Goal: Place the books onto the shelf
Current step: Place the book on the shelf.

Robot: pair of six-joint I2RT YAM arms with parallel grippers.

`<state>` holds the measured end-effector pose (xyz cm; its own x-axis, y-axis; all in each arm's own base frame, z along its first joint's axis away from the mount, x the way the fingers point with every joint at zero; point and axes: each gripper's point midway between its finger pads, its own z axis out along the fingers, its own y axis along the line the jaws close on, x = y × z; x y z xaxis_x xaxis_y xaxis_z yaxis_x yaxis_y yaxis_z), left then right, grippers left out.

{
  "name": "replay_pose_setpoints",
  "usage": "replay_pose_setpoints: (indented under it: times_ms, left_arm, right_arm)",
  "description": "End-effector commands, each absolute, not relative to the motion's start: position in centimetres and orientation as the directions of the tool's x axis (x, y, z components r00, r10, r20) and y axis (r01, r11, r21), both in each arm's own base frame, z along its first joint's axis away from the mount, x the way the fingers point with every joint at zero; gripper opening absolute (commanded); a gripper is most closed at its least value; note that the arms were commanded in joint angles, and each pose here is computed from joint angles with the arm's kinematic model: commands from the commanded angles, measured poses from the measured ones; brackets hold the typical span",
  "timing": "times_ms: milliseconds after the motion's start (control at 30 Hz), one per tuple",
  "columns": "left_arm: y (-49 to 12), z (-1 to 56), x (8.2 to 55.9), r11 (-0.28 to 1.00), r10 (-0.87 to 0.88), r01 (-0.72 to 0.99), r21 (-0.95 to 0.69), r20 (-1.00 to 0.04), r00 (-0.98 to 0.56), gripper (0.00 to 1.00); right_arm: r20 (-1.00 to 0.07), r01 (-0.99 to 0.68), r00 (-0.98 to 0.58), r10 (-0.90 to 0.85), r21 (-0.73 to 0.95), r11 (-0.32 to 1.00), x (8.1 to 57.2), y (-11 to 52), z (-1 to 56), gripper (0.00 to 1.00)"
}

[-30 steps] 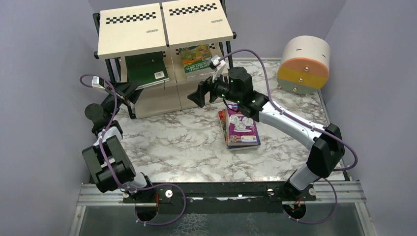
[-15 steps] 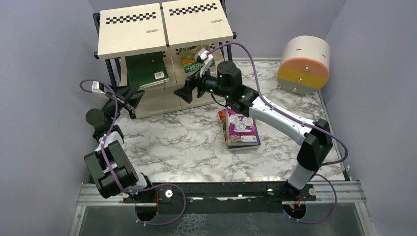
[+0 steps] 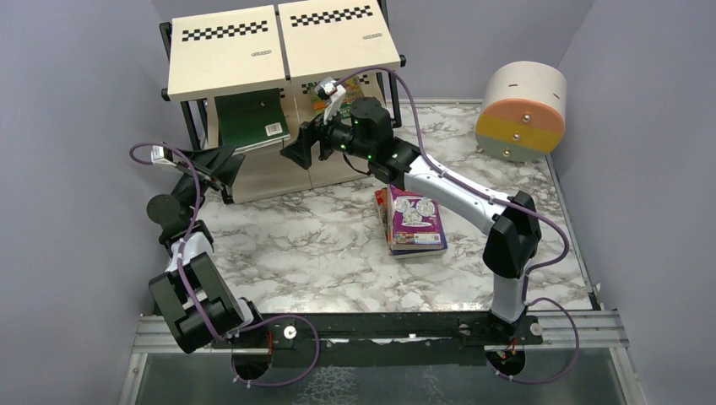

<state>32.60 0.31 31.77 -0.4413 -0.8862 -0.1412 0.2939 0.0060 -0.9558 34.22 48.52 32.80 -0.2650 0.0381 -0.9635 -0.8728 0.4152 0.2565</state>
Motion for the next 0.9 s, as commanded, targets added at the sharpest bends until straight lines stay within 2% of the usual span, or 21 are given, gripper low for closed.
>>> replay_pose_setpoints:
  times_ms: [0, 867]
  left_arm:
    - [0.6, 33.6, 32.3, 0.010, -0.895, 0.360, -0.933, -0.169, -0.413, 0.52]
    - [1.0, 33.8, 32.7, -0.029, -0.895, 0.372, -0.928, -0.141, -0.422, 0.52]
  right_arm:
    - [-0.957, -0.874, -0.286, 0.055, 0.284, 0.394, 34.0, 49.8, 33.4, 0.92]
    - [-0.952, -0.874, -0.303, 0.050, 0.298, 0.384, 35.1, 51.6, 32.8, 0.92]
